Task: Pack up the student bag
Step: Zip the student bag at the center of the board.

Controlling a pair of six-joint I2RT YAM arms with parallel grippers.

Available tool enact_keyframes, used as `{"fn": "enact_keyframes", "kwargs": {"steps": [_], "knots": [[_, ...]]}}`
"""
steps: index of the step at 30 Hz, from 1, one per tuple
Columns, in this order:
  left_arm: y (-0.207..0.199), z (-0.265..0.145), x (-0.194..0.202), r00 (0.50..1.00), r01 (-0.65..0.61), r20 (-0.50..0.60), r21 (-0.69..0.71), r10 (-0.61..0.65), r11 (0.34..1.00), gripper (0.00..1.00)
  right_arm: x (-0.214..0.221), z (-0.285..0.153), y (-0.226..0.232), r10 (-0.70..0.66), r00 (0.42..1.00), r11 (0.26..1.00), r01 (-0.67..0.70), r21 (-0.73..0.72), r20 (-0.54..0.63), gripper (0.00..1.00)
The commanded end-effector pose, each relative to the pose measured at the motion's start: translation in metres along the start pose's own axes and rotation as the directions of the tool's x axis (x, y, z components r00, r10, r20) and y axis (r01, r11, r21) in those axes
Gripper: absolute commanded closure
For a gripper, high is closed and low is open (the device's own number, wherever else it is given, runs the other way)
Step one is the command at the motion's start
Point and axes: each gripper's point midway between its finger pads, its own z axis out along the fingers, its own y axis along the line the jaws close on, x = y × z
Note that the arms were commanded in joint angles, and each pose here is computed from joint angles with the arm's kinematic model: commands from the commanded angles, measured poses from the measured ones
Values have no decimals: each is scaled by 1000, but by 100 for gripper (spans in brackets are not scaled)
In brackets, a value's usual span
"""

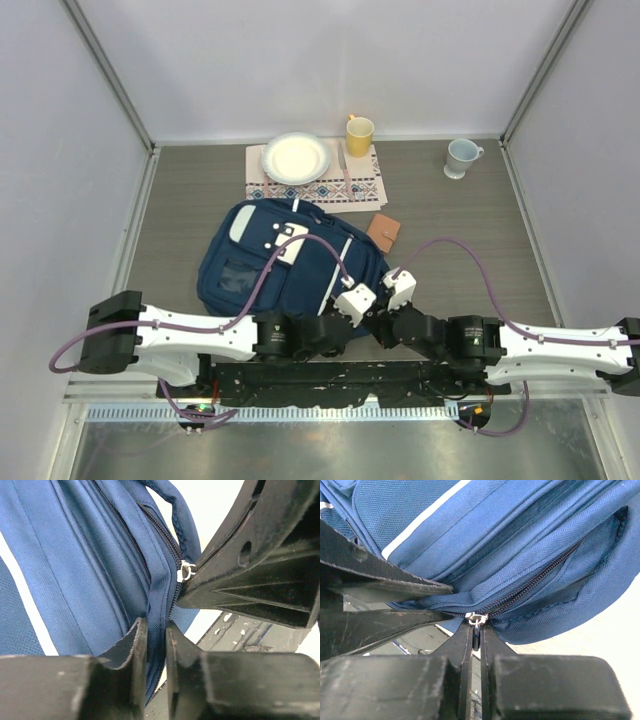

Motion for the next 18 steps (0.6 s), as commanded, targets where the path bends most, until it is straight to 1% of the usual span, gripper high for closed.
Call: {"fn": "enact_keyframes", "kwargs": {"steps": [1,3,5,8,9,12,13,15,16,18], "knots": [[6,-2,9,1000,27,3,-18,-26,999,89,-49,-14,20,90,984,994,-79,-76,151,99],[9,-2,14,1000,22,-9,-28,-22,999,100,-50,-15,17,96,983,994,-87,-62,157,99],[16,-5,19,999,23,-24,-57,-25,998,100,-47,-15,12,106,983,994,-101,-39,149,99],[27,-10,25,999,24,-32,-97,-27,995,100,-37,-13,7,90,991,996,-91,5,101,99],[30,-11,26,999,27,-32,-111,-31,993,100,-31,-10,5,109,991,993,-111,28,78,99],[44,-18,34,998,24,-46,-155,-31,988,100,-12,-9,9,106,994,994,-105,40,-27,99],[49,-21,40,998,14,-63,-169,-25,985,100,-4,-8,6,95,993,994,-91,66,-67,99],[54,-26,41,997,26,-64,-186,-38,982,100,8,-8,12,91,988,995,-85,47,-128,99],[58,-29,46,996,14,-85,-198,-31,980,100,13,-7,12,83,985,996,-76,48,-154,99],[61,-33,50,994,29,-96,-210,-50,977,100,17,-9,16,80,980,997,-74,36,-185,99]]}}
